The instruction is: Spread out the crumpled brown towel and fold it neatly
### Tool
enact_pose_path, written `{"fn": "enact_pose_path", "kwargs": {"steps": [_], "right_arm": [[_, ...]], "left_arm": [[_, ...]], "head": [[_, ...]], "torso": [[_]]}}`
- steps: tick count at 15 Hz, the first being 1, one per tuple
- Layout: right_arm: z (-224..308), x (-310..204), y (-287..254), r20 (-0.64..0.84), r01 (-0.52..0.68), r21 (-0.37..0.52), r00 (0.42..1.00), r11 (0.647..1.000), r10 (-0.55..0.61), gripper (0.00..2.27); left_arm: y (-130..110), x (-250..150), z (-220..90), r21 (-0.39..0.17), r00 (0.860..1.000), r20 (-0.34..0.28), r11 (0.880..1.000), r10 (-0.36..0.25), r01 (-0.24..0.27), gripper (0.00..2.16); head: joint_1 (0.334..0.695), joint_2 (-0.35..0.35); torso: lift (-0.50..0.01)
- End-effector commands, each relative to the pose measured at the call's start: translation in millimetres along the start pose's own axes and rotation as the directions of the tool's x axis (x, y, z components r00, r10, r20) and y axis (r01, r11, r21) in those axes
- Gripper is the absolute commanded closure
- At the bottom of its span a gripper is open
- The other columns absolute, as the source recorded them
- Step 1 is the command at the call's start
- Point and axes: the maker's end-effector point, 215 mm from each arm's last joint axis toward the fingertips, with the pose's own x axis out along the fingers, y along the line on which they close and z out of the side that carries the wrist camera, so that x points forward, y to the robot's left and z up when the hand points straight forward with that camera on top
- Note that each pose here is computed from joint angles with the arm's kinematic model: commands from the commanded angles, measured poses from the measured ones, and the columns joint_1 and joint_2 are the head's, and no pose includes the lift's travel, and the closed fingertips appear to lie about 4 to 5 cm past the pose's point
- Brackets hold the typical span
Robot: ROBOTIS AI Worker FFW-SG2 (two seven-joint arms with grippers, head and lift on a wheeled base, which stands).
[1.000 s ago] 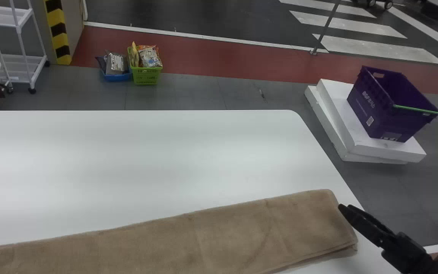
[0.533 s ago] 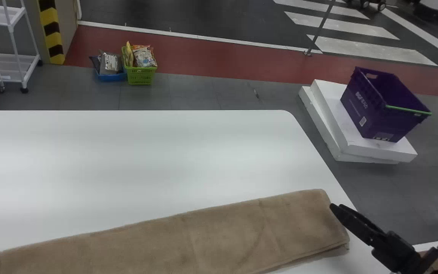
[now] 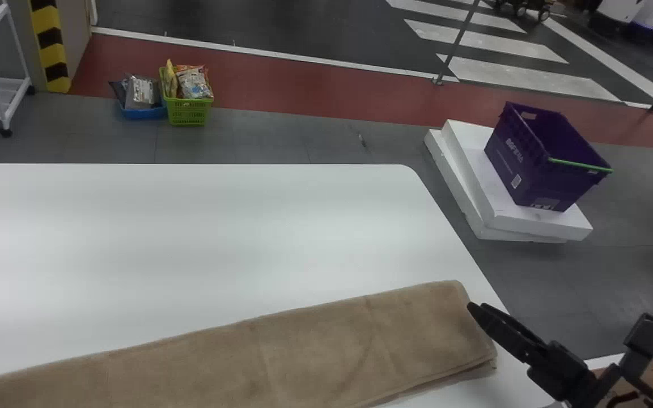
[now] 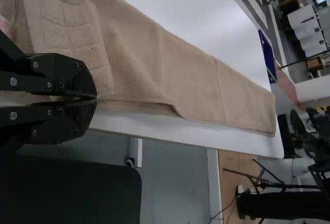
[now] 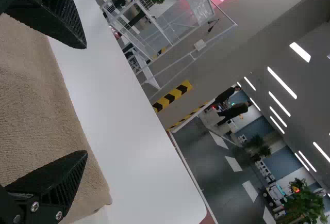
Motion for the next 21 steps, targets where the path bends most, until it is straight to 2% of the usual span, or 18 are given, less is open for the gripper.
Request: {"fn": "enact_pose_path", "kwargs": {"steps": [1, 9, 16, 21], "right_arm": [[-0.3, -1.0, -0.2, 0.001, 0.000, 0.002, 1.000, 1.000, 0.000, 0.08], [-1.9, -2.0, -0.7, -0.002, 0.003, 0.003, 1.000, 1.000, -0.003, 0.08], [-2.4, -1.9, -3.3, -0.004, 0.009, 0.002, 1.000, 1.000, -0.009, 0.08], [-15.7, 17.4, 1.6, -0.049, -0.006, 0.011, 0.999, 1.000, 0.007, 0.08]], "left_arm": [[-0.8, 3.7, -4.1, -0.007, 1.000, -0.006, 1.000, -0.004, 0.004, 1.06], [12.5, -3.5, -17.2, -0.018, 0.999, -0.029, 0.999, 0.031, -0.032, 1.06], [10.9, -8.0, -28.9, -0.032, 0.999, -0.043, 0.999, 0.032, -0.034, 1.06], [18.2, -13.0, -38.2, -0.042, 0.997, -0.058, 0.998, 0.052, -0.055, 1.06]], "head": [[0.695, -0.350], [0.695, -0.348], [0.695, -0.327], [0.695, -0.298]], "torso": [[-0.128], [-0.128], [-0.128], [-0.128]]}}
